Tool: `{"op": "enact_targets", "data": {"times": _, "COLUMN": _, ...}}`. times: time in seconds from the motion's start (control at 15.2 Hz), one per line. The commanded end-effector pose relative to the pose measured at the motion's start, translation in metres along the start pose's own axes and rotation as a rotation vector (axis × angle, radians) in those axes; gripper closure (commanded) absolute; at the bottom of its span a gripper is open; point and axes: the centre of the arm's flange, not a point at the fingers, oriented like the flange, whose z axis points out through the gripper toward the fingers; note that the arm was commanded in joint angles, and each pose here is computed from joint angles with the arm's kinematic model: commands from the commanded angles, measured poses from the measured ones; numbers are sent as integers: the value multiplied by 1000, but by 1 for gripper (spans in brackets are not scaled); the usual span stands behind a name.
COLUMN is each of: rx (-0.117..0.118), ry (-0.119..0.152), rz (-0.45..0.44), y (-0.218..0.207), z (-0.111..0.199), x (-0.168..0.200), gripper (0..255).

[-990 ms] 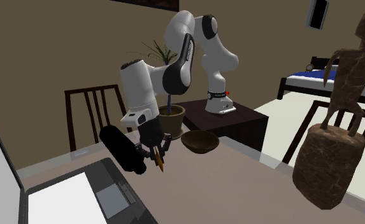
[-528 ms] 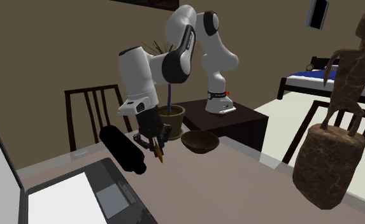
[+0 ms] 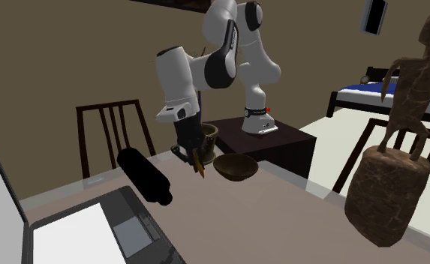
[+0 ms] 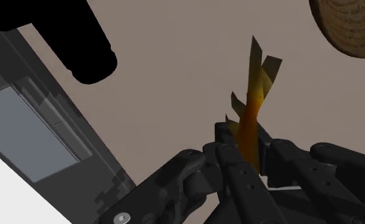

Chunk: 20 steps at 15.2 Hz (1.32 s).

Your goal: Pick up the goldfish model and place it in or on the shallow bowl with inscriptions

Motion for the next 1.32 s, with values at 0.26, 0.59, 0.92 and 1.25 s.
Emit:
{"op": "enact_targets", "data": {"times": 0.26, "rx": -1, "ry": -1, "rz": 1, "y": -71, "z": 11, "x": -40, "gripper": 255}}
{"op": "enact_targets", "data": {"times": 0.59, "rx": -1, "ry": -1, "rz": 1, "y": -129, "z": 18, "x": -71, "gripper": 255}}
{"op": "enact_targets", "data": {"times": 0.92, "rx": -1, "ry": -1, "rz": 1, "y": -185, "z": 24, "x": -102, "gripper": 255}}
{"op": "enact_targets", "data": {"times": 1.25, "rx": -1, "ry": -1, "rz": 1, "y": -181, "z": 50, "x": -106, "gripper": 255}}
